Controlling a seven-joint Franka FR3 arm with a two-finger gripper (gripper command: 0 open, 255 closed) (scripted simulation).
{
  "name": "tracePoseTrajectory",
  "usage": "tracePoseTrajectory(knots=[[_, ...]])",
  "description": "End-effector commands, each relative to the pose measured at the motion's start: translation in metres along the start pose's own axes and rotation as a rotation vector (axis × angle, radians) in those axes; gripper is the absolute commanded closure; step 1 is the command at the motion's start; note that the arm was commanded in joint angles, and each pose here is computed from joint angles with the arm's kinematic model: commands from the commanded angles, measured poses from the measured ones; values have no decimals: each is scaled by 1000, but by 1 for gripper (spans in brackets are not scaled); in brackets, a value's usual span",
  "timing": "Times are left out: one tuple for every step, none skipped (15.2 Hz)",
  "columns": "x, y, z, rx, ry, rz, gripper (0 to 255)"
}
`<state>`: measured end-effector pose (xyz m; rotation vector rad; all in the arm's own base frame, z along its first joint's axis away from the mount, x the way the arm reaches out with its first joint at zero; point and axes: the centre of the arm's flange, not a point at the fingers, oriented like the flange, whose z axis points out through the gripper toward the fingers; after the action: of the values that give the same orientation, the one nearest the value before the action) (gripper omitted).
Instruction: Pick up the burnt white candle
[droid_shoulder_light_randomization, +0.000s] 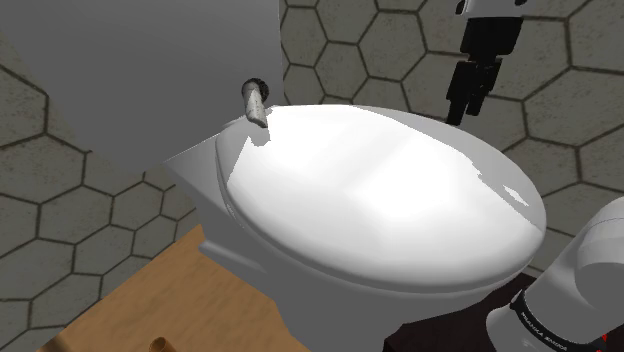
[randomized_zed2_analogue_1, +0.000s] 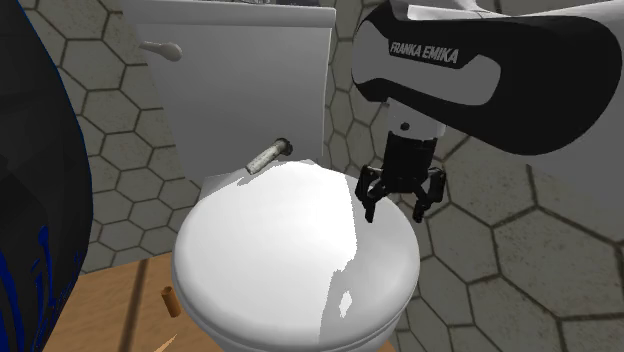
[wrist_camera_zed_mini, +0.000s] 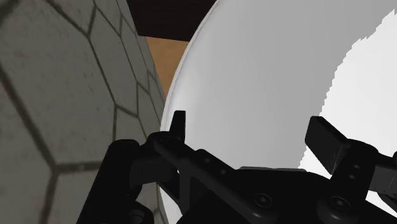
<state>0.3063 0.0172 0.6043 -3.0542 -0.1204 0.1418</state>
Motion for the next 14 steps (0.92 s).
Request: tracePoseTrajectory(knots=[[0,0,0,0,0,0,0],[8,-10,0,-2,7,13,0],[16,-20,0,-3,14,26,0],[24,-30,0,-5,20,38,0],[32,-40,-1,-7,27,51,0],[40,-49,-1,-9,34,64,0],[49,-59,-1,-10,41,77,0],[57,-68,-1,-12,47,90,0],[66,-78,-2,-14,54,102,0],[75,-87,-2,-16,61,115,0],[84,-96,-3,-17,68,128,0],[93,-105,-3,-19,74,141,0],[102,-114,-4,-21,81,154,0],[111,-122,-4,-22,88,166,0]])
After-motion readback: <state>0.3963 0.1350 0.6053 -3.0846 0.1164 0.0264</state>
